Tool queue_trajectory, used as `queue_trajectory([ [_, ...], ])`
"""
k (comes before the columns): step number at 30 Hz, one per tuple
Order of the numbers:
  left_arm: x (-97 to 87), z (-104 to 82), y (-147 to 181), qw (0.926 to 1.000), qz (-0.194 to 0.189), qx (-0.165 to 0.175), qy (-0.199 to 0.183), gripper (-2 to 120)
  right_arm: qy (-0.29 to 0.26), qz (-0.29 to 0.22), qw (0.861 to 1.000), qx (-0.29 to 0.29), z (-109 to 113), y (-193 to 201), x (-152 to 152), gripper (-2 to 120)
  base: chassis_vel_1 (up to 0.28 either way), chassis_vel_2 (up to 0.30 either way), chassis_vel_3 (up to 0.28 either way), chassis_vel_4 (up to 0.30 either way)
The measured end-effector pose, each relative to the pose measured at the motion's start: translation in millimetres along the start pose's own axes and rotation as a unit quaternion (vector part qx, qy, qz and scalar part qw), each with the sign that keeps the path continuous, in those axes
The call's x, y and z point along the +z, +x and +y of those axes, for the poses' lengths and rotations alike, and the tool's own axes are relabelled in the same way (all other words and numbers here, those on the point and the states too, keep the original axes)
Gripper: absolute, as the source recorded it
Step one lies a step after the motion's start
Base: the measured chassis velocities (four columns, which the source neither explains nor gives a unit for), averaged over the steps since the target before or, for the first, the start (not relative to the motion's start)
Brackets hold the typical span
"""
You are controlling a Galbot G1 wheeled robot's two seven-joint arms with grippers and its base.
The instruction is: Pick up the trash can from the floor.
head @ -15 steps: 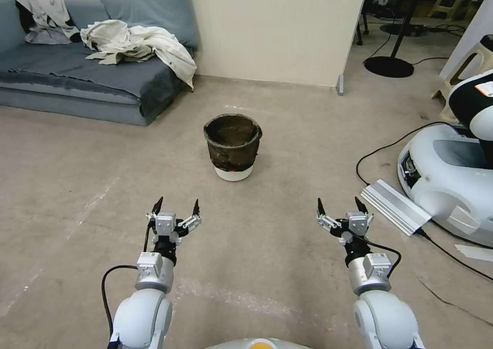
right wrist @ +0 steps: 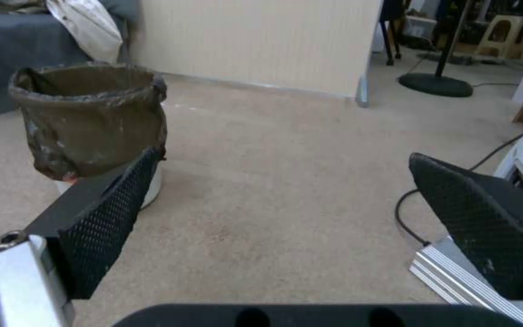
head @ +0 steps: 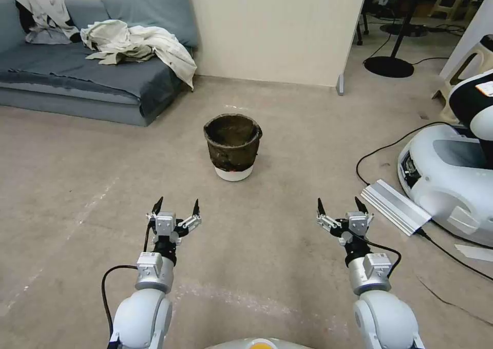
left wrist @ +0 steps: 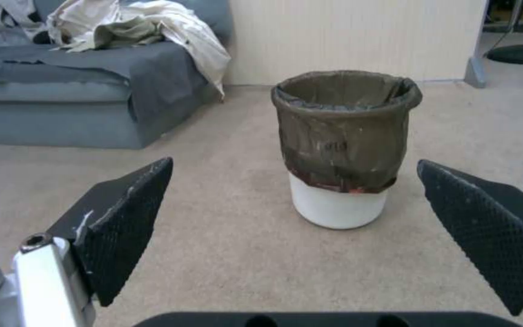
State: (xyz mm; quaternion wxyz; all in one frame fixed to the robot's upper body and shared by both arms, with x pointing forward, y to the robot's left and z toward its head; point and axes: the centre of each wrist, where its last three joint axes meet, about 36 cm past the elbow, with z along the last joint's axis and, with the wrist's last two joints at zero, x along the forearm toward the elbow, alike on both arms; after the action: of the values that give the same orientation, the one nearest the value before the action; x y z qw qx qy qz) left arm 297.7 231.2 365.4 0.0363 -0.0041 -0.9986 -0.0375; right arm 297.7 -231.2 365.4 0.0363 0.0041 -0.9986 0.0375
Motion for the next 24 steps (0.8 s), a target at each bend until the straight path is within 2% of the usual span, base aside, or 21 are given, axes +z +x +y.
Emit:
queue_trajectory([
  [6,-0.6,-0.1,0,1.0,0.001,0.0,0.002,100,-0.001,0.0,1.0,0.0,0,0,-2,100,0.0,0.0,0.0,0.0],
  [7,-7.2,-1.1,0,0.9999,0.0,-0.001,0.014,100,-0.006,-0.001,1.0,0.001,0,1,-7,100,0.0,0.0,0.0,0.0],
  [10,-42.5,-4.8,3,0.9975,-0.007,-0.002,0.07,100,-0.032,-0.01,0.999,0.002,-2,6,-41,100,0.0,0.0,0.0,0.0],
  [11,-42.5,-4.8,3,0.9975,-0.007,-0.002,0.07,100,-0.032,-0.01,0.999,0.002,-2,6,-41,100,0.0,0.0,0.0,0.0],
  [13,-79.3,-6.7,10,0.9917,-0.014,0.009,0.127,100,-0.06,-0.022,0.998,-0.005,-4,14,-71,100,0.0,0.0,0.0,0.0],
  [14,-88.3,-6.0,13,0.9902,-0.018,0.012,0.138,100,-0.07,-0.026,0.997,-0.015,-6,14,-72,100,0.0,0.0,0.0,0.0],
  [18,-93.8,8.4,21,0.9932,-0.018,0.0,0.115,100,-0.076,-0.049,0.995,-0.028,-11,13,-73,100,0.0,0.0,0.0,0.0],
  [24,-89.6,15.9,23,0.9945,-0.022,-0.004,0.102,100,-0.074,-0.077,0.994,-0.032,-16,12,-64,100,0.0,0.0,0.0,0.0],
])
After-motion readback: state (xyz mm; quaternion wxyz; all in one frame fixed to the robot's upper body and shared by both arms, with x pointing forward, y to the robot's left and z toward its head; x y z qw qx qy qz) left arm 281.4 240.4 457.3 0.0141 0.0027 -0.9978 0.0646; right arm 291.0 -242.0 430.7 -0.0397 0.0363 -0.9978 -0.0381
